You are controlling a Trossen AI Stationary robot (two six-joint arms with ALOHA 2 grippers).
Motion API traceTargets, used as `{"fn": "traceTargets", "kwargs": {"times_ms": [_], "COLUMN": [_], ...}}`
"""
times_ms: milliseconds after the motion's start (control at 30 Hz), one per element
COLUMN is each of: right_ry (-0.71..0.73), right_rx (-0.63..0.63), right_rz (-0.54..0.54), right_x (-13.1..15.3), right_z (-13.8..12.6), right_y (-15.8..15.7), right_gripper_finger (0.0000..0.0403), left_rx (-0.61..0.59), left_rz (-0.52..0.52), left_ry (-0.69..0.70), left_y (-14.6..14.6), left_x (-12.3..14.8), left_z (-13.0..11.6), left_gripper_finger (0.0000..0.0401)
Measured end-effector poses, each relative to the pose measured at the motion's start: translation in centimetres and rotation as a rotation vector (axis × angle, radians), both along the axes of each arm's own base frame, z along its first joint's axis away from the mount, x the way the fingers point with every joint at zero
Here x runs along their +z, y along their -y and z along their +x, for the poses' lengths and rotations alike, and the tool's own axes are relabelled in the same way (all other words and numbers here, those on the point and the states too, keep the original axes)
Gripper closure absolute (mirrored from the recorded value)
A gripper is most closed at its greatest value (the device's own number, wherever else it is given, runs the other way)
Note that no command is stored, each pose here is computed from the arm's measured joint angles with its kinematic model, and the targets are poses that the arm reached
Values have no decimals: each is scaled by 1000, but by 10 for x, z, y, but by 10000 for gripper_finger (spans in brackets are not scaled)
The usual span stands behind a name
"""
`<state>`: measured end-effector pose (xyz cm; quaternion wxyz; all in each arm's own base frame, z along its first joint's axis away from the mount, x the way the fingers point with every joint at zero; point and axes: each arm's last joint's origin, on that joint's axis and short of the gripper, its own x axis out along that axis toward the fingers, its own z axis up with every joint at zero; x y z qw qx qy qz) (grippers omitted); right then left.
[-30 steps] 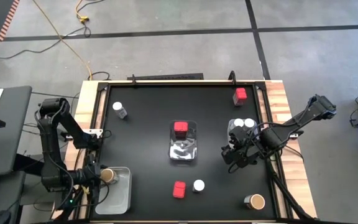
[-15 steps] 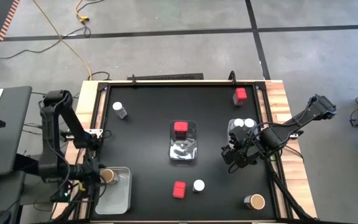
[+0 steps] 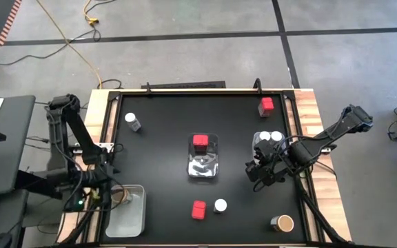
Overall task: Sort spices by type
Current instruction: Put the red seasoning can into the black bin
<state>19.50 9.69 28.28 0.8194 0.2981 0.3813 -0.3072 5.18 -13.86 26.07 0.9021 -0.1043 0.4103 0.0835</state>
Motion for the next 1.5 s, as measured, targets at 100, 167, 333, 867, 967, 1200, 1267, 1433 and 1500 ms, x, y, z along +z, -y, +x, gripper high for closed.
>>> {"fn": "traceTargets", "kwargs": {"times_ms": [100,167,333,867,967,1200,1267,1433,1500], "right_ry": [0,0,-6,76,123,257,274,290,288], "right_rx": [0,0,18,118,169,315,353,361,365], "right_rz": [0,0,-11,-103,-189,-329,-370,-388,-384], "right_x": [0,0,0,6,7,7,8,12,12], "right_z": [0,0,0,14,27,68,78,93,97], "right_y": [0,0,0,3,4,0,-3,-6,-7], "right_gripper_finger": [131,131,131,131,131,131,131,131,131], "left_rx": [34,48,70,94,76,48,64,129,135], "left_rz": [19,17,20,152,157,212,209,165,165], "left_ry": [7,8,9,93,154,292,320,350,348], "left_y": [-5,-6,-7,-21,-23,-32,-34,-39,-40], "left_x": [1,1,1,7,13,27,29,32,32], "left_z": [8,12,15,64,83,115,121,126,127], "left_gripper_finger": [56,56,56,56,56,55,55,55,55]}}
